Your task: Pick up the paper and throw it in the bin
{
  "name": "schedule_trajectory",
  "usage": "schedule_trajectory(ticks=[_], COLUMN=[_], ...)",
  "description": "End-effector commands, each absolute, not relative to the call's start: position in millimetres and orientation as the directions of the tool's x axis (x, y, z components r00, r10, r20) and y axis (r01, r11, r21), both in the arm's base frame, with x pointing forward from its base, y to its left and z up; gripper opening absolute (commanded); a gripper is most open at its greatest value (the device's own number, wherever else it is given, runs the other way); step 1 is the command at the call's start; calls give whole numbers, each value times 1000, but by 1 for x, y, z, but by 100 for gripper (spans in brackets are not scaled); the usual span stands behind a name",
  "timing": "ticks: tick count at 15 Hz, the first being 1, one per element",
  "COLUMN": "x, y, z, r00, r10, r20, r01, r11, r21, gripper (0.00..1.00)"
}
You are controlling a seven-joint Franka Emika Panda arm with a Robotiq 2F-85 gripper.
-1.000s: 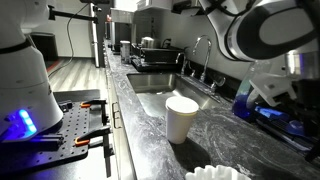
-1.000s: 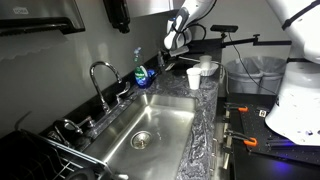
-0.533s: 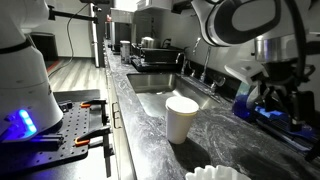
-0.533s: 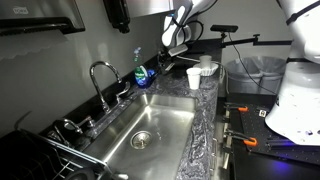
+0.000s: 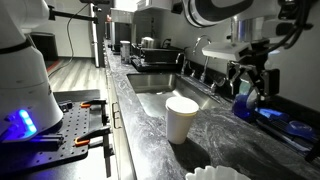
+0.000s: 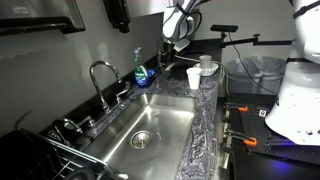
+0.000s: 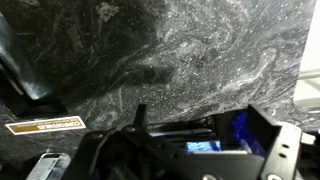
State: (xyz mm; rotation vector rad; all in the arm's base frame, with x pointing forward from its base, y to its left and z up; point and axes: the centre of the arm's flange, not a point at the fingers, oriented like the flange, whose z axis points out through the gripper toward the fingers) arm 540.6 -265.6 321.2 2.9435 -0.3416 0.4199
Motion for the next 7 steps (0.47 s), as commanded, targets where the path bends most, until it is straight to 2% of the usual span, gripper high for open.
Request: schedule_trajectory(ticks=[1, 4, 5, 7], x=[516, 509, 525, 521], y=[-244, -236, -242, -239], z=[343, 349, 338, 342], r00=[967, 975, 971, 973], r10=[-85, -17, -57, -36], r20=[238, 220, 231, 229], r01=[-111, -37, -84, -62], r11=[-989, -995, -991, -992], r21=[97, 90, 108, 106], gripper=[100, 100, 100, 100])
